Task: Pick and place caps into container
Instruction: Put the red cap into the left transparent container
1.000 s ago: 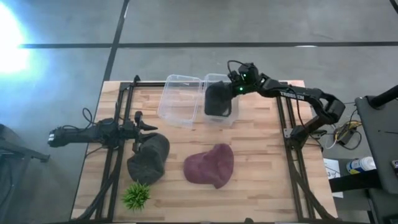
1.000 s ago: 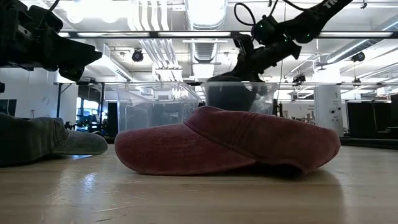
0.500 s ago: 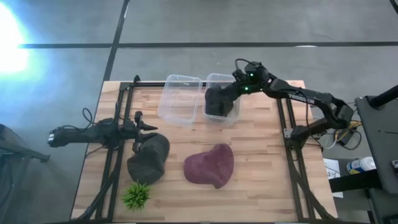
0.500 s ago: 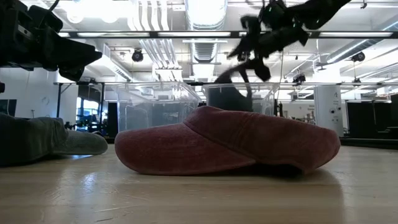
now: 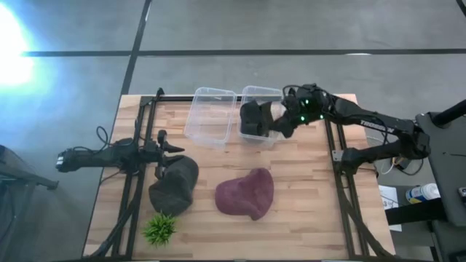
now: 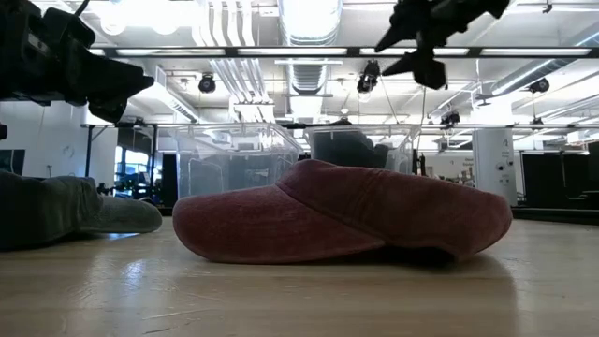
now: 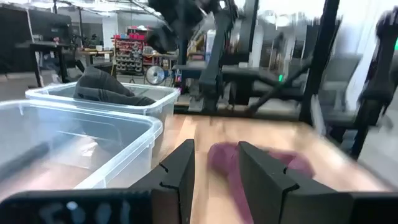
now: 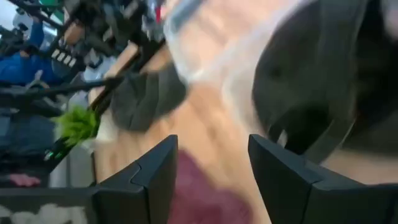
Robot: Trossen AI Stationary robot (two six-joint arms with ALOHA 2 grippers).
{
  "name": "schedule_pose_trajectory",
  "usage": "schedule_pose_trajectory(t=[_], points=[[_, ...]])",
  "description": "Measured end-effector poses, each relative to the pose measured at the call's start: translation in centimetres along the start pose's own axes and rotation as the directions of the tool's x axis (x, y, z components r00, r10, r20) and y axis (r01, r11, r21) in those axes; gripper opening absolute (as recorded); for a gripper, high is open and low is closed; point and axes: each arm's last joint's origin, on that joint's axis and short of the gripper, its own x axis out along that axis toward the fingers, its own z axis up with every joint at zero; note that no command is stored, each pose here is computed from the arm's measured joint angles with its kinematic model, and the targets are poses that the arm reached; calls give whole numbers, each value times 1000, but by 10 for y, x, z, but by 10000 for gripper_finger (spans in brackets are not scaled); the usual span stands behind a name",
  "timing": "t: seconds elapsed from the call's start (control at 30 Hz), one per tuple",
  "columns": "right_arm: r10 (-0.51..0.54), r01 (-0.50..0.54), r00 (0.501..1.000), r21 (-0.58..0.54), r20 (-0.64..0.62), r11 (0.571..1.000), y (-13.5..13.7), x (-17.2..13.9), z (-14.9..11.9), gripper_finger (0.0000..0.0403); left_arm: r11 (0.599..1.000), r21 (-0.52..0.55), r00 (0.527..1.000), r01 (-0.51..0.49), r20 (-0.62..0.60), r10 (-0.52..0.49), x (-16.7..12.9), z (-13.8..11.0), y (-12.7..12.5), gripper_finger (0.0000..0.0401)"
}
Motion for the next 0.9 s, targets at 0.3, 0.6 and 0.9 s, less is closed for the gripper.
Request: schedule_pose_trajectory(t=[0.3,0.6,0.9], points=[[-61,119,963,209,-263,971,-1,42,-60,192,748,-653,985,117,175,-1,-1,17,-1,116],[-48,176,922,305,-384,936,10,97,-112,192,596,-800,976,65,175,129,-1,16,3,116],[-33,201,907,362,-420,910,20,136,-142,192,379,-920,988,-100,-136,-68,9,-10,-5,115]])
